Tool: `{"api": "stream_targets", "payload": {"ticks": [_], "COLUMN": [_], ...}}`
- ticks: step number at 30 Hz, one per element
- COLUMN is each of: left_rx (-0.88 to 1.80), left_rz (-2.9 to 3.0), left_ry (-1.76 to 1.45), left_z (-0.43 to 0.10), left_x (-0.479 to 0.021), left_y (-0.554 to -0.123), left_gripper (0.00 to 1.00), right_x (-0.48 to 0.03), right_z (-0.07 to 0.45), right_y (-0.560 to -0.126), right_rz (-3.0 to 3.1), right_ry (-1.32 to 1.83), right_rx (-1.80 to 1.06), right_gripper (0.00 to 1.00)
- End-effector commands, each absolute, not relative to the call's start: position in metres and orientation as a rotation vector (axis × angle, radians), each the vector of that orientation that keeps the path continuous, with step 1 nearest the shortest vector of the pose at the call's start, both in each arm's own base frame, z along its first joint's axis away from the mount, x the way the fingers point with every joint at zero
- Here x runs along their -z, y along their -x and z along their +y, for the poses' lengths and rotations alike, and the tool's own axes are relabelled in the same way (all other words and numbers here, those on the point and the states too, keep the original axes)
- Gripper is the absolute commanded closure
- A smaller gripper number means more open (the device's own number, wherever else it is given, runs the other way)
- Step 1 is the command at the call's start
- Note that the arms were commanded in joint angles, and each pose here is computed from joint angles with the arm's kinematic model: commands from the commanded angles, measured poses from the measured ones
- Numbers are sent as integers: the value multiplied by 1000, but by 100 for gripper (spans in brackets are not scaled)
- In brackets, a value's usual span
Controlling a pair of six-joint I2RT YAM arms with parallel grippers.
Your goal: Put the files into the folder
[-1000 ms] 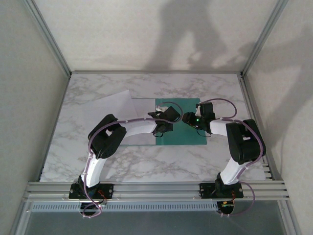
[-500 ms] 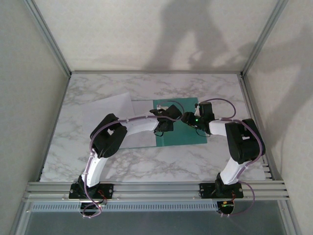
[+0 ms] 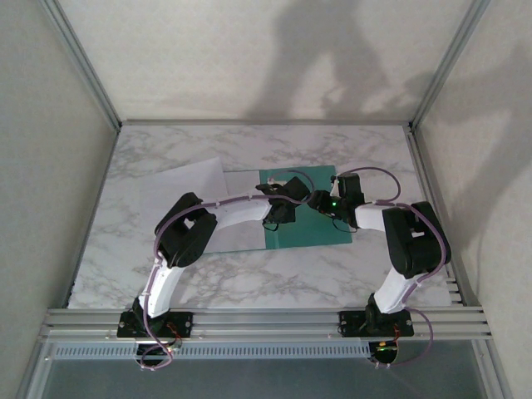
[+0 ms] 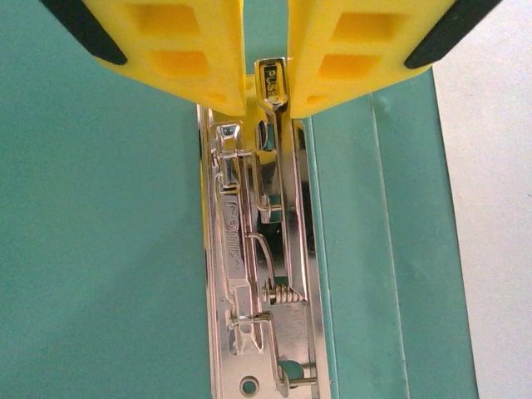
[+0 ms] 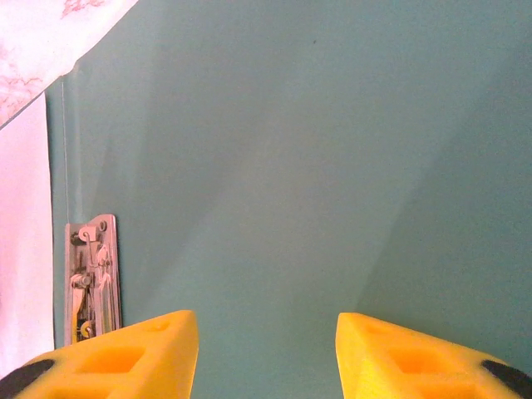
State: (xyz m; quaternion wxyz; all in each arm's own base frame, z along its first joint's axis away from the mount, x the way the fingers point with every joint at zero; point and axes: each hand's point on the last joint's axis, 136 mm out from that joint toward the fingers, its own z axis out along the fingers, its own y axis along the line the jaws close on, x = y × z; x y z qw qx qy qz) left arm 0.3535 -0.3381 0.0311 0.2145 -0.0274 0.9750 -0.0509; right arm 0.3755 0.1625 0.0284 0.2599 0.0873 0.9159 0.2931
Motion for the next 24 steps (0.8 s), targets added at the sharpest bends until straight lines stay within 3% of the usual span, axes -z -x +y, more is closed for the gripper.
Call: {"api": "stream_targets", "payload": {"ticks": [1,24], "left_rx": [268,243], "left_rz": [2712,2705], "left_ry": [51,91], "left_z": [-365,-360], "left_x": [-41,-46], "left_y": [-349,-340], "left_gripper": [78,77], "right_x": [42,32], "right_z": [167,153], "right_y": [-280,-265], "right_rz": [2885,2873], "right_ry": [-331,-371], "right_rx": [-791,-760], "right_gripper": [51,51]}}
